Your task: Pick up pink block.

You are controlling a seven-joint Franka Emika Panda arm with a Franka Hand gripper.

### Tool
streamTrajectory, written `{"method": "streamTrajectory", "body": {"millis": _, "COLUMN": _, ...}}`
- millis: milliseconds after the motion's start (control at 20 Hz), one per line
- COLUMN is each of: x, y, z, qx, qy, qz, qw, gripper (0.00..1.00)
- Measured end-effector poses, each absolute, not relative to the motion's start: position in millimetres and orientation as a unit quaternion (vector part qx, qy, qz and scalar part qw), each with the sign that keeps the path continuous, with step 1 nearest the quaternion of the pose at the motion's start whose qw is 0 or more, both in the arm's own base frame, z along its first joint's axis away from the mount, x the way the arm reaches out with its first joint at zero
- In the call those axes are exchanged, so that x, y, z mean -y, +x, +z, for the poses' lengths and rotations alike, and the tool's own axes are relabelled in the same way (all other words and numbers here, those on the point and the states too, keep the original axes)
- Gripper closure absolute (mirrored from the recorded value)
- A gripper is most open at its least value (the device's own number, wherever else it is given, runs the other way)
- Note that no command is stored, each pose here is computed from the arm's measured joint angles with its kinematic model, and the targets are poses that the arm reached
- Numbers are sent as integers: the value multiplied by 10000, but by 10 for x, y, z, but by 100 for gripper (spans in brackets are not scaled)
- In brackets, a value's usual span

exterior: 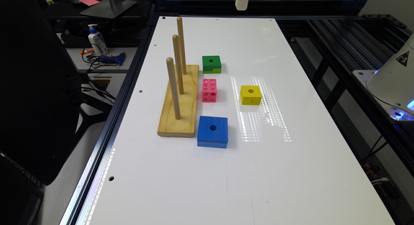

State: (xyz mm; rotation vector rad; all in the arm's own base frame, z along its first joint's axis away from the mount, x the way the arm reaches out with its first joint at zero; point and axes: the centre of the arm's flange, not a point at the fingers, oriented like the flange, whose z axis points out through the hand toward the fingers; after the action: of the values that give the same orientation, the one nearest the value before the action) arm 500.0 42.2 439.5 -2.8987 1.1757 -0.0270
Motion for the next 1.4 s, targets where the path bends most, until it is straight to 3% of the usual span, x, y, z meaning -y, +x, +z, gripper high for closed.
{"method": "streamTrajectory", "body": {"millis": 700, "x": -340, "y": 5002, "z": 4386, "qx": -3824, "qy": -9239, "qz": -80, "qw": 63, "gripper": 0}}
{"method": "streamTrajectory", "body": {"millis": 1400, "x": -68, "y": 5039, "z": 4388, "qx": -3883, "qy": -9214, "qz": -155, "qw": 80, "gripper": 0}}
